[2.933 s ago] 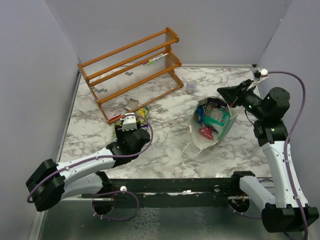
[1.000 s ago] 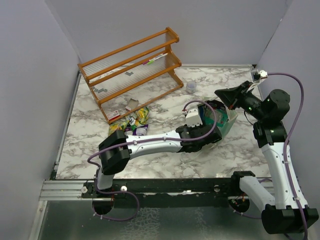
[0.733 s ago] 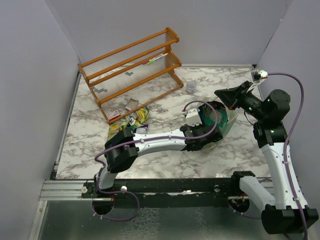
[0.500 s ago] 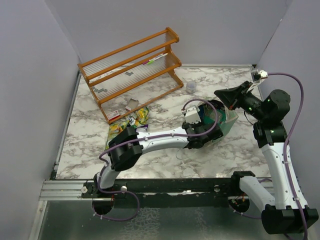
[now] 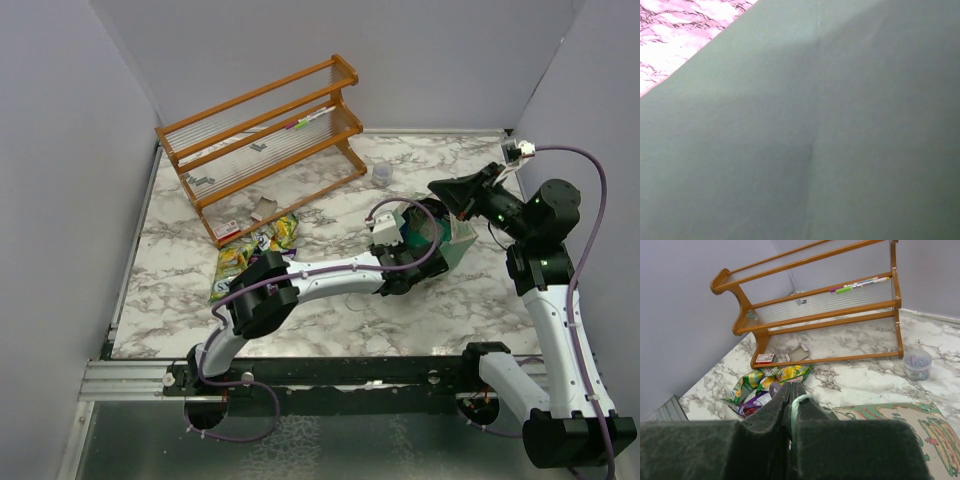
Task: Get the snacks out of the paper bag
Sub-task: Take out the snack from the paper bag, then place the snack at the center of the board.
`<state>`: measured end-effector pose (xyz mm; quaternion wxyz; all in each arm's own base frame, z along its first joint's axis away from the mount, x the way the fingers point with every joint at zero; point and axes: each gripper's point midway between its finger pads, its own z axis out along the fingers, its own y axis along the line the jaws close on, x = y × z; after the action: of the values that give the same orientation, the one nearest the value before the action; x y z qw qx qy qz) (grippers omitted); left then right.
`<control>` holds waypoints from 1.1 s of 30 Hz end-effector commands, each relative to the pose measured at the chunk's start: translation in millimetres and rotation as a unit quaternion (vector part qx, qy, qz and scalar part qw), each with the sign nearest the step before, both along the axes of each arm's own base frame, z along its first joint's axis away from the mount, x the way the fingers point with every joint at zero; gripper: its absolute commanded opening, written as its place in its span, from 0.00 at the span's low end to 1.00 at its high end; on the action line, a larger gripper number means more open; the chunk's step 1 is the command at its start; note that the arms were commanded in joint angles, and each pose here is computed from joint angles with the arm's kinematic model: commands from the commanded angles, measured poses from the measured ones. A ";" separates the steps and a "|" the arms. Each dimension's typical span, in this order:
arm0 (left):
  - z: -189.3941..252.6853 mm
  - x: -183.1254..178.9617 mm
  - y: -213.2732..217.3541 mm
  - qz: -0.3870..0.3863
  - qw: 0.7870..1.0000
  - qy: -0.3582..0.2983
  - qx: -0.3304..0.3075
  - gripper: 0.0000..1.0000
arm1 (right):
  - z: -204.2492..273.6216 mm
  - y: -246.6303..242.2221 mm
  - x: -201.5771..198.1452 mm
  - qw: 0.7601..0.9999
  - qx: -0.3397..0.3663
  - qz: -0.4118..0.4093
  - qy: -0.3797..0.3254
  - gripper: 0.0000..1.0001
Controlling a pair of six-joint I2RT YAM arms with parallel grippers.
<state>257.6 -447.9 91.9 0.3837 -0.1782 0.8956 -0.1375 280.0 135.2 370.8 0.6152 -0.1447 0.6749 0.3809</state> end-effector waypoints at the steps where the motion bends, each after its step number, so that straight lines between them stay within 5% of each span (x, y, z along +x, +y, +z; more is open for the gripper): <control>1: 4.7 13.5 5.5 0.019 1.000 -0.019 0.014 0.20 | 14.8 5.1 -9.1 0.999 0.004 0.017 -0.027 0.02; 6: 32.3 15.1 16.5 0.023 0.999 -0.036 0.003 0.01 | 13.7 3.3 -7.9 1.000 0.000 0.010 -0.027 0.02; 22: 165.3 -16.6 57.3 -0.103 0.972 -0.151 -0.149 0.00 | 4.4 -3.1 0.7 1.000 -0.016 -0.013 -0.019 0.02; 25: 187.0 -30.6 69.2 -0.178 0.947 -0.214 -0.161 0.00 | 4.9 -2.7 1.2 1.000 -0.016 -0.012 -0.019 0.02; 31: 240.2 -80.1 107.8 -0.349 0.836 -0.399 -0.145 0.00 | 4.6 -3.7 4.2 1.000 -0.019 -0.015 -0.019 0.02; 33: 241.7 -86.6 127.6 -0.361 0.822 -0.425 -0.115 0.00 | 4.4 -3.6 5.1 1.000 -0.020 -0.015 -0.019 0.02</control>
<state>194.4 -337.9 266.0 0.5300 0.0729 0.7474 -0.3939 282.1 133.1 364.9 0.6152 -0.1507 0.6808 0.3679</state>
